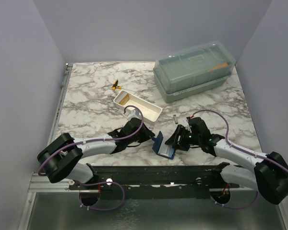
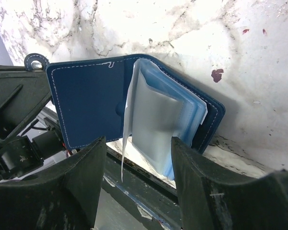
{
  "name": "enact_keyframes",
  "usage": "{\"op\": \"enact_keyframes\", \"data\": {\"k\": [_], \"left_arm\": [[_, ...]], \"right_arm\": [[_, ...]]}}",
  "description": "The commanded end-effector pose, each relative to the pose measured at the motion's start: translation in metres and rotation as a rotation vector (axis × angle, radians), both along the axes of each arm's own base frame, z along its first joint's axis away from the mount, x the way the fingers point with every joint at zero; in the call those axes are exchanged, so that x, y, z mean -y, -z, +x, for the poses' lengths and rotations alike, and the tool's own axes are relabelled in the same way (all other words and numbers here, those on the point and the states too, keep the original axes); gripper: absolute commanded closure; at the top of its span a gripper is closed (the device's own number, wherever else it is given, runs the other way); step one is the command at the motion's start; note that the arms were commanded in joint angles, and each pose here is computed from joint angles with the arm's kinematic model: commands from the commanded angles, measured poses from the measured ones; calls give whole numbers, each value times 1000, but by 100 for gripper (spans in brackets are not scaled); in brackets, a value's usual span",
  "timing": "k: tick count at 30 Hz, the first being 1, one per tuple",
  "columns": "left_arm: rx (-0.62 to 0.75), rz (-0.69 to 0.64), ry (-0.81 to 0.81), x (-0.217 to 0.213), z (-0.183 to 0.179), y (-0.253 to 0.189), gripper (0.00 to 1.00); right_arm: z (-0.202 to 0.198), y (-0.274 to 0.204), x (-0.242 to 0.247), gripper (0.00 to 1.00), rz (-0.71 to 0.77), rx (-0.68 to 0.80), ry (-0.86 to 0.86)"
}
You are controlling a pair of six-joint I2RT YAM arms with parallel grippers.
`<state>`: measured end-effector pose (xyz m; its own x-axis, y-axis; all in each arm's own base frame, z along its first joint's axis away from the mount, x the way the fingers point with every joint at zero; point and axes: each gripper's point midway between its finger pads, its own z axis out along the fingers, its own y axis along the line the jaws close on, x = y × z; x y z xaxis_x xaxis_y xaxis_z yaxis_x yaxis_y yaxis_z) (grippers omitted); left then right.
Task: Put the credit cards into the card holder
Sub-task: Open the card holder at the center of the board.
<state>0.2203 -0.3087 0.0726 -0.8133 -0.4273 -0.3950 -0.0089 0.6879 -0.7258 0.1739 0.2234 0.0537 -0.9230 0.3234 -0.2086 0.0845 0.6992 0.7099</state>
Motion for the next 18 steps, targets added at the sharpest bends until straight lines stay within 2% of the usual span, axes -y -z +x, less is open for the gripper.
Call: {"op": "enact_keyframes", "data": {"k": [1, 9, 18], "left_arm": [[-17, -11, 9, 0, -5, 4, 100], [-51, -6, 6, 0, -8, 17, 100], [-92, -1, -1, -1, -12, 33, 100]], "right_arm": [[0, 3, -4, 40, 20, 3, -11], [3, -1, -25, 40, 118, -3, -64], [9, -31, -52, 39, 264, 47, -130]]}}
